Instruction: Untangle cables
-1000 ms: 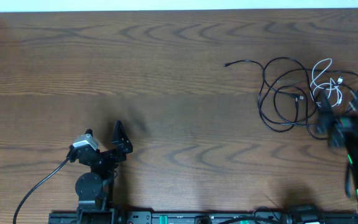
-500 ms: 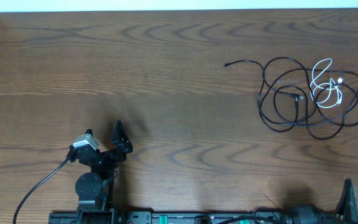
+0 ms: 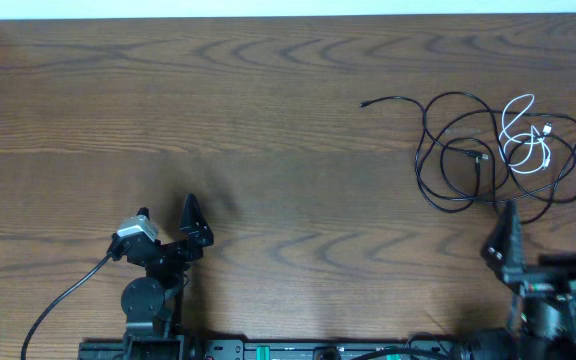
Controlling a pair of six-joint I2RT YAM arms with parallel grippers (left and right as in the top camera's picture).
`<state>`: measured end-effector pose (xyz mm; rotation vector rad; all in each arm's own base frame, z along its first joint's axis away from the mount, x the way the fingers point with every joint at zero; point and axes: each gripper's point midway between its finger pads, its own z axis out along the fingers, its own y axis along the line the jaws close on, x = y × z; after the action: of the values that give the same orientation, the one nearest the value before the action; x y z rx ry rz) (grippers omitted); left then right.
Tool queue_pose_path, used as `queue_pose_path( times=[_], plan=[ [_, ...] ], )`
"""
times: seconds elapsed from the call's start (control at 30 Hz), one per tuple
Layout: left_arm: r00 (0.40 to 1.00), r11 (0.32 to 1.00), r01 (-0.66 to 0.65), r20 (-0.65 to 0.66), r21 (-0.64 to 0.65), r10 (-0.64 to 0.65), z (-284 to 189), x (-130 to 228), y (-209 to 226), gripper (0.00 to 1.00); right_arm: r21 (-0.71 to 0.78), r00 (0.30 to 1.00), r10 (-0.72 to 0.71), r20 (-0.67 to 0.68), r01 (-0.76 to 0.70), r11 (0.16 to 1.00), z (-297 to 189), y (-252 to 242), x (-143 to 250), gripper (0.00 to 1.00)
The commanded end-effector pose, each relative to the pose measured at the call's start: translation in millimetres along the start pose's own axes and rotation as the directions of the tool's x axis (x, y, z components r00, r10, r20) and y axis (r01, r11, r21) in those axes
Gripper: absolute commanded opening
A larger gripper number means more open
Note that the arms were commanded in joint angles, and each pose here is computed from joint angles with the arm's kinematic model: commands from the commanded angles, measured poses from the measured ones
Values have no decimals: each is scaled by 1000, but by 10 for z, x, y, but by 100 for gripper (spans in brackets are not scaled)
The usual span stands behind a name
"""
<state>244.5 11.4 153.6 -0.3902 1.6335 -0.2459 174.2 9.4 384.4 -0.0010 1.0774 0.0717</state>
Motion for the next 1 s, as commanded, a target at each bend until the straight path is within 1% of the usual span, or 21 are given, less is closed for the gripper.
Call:
queue_pose_path(
  times=[0.0, 0.13, 0.27, 0.33, 0.43, 0.5, 0.63, 0.7, 0.97],
  plan=[
    [999, 1000, -19, -49, -25, 18, 7, 160, 75, 98, -14, 990, 141, 7, -141, 990, 16, 26, 448, 99],
    [999, 1000, -19, -49, -25, 18, 7, 160, 75, 98, -12, 984, 179, 9, -179, 984, -17, 21, 772, 99],
    [999, 1000, -19, -49, -25, 18, 7, 160, 75, 98, 9, 977, 200, -73, -200, 980, -68, 12, 1194, 99],
    [999, 1000, -19, -49, -25, 18, 7, 160, 75, 98, 43, 963, 226, -148, -222, 974, -93, -14, 1400, 99],
    [999, 1000, -19, -49, -25, 17, 7, 160, 75, 98, 67, 946, 224, -235, -214, 975, -138, -22, 1619, 99],
    [999, 1000, -19, -49, -25, 18, 7, 160, 75, 98, 81, 923, 216, -320, -201, 976, -201, -17, 1831, 99],
    [999, 1000, -19, -49, -25, 17, 7, 160, 75, 98, 120, 834, 199, -514, -160, 980, -435, -35, 2319, 99],
    [999, 1000, -19, -49, -25, 18, 7, 160, 75, 98, 96, 835, 169, -524, -139, 986, -441, -18, 2332, 99],
    [999, 1000, -19, -49, -25, 18, 7, 160, 75, 98, 96, 833, 168, -526, -138, 986, -443, -19, 2338, 99]
  ],
)
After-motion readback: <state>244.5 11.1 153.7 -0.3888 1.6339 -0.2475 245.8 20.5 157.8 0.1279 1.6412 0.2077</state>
